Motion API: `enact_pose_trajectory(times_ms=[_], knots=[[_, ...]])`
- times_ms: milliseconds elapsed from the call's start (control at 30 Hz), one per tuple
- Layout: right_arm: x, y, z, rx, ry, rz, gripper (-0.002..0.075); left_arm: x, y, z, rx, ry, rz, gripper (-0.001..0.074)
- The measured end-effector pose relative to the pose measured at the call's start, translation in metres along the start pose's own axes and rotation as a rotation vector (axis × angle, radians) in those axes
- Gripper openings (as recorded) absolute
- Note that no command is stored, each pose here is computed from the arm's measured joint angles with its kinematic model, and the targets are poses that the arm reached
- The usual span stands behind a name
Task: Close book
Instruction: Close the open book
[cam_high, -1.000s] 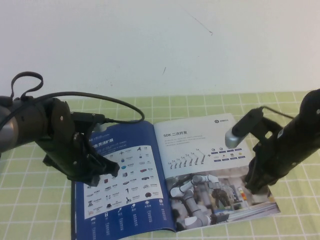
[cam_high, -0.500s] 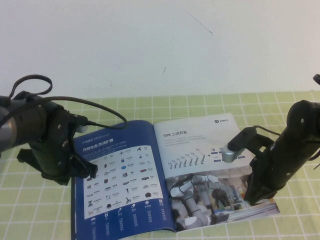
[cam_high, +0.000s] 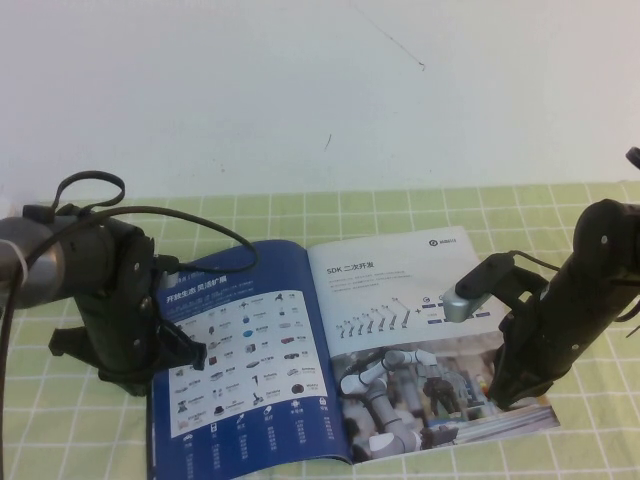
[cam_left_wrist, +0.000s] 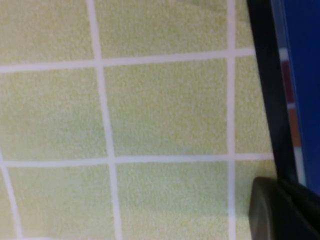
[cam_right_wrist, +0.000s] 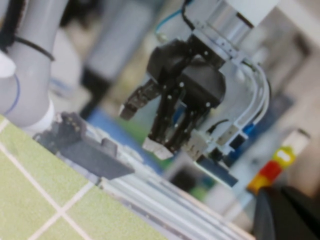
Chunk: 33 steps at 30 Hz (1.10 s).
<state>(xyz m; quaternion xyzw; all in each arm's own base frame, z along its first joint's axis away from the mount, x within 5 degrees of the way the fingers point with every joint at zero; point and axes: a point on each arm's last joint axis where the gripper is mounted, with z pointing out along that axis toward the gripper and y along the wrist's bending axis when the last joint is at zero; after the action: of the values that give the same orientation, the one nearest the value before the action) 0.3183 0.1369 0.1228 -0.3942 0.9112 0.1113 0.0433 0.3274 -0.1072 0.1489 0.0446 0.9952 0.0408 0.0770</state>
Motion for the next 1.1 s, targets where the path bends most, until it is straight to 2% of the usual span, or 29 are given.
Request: enact_pose_trajectory(times_ms=[133, 200, 433, 567, 633, 733, 833, 900, 1000, 1100], knots=[[-0.001, 0.001, 0.001, -0.010, -0.008, 0.015, -0.0003, 0.000, -0.006, -0.001, 0.072, 0.014, -0.022, -0.0004], [-0.001, 0.001, 0.001, -0.012, -0.014, 0.021, -0.0003, 0.001, -0.013, -0.002, 0.153, 0.020, -0.026, -0.0004], [-0.010, 0.004, 0.002, -0.071, -0.104, 0.066, -0.0003, -0.002, -0.049, -0.007, 0.557, 0.004, -0.039, -0.0004], [-0.015, 0.005, -0.001, -0.089, -0.138, 0.067, -0.0003, -0.007, -0.067, -0.022, 0.823, -0.075, -0.005, -0.0004], [-0.018, 0.006, -0.007, -0.074, -0.147, 0.047, -0.0003, -0.010, -0.074, -0.030, 0.929, -0.121, 0.013, -0.0004], [-0.023, 0.004, -0.038, 0.029, -0.162, -0.009, -0.0003, -0.013, -0.079, -0.041, 1.044, -0.183, 0.035, -0.0004], [-0.022, 0.002, -0.084, 0.194, -0.168, -0.036, -0.0003, -0.013, -0.079, -0.052, 1.064, -0.249, 0.093, -0.0004], [-0.017, 0.002, -0.115, 0.302, -0.162, -0.045, -0.0003, -0.012, -0.075, -0.060, 1.026, -0.280, 0.131, -0.0004], [-0.003, 0.007, -0.158, 0.452, -0.178, -0.032, -0.0003, -0.008, -0.066, -0.068, 0.901, -0.292, 0.193, -0.0004], [0.014, 0.016, -0.193, 0.546, -0.209, 0.001, -0.0003, 0.000, -0.052, -0.080, 0.740, -0.278, 0.260, -0.0004]])
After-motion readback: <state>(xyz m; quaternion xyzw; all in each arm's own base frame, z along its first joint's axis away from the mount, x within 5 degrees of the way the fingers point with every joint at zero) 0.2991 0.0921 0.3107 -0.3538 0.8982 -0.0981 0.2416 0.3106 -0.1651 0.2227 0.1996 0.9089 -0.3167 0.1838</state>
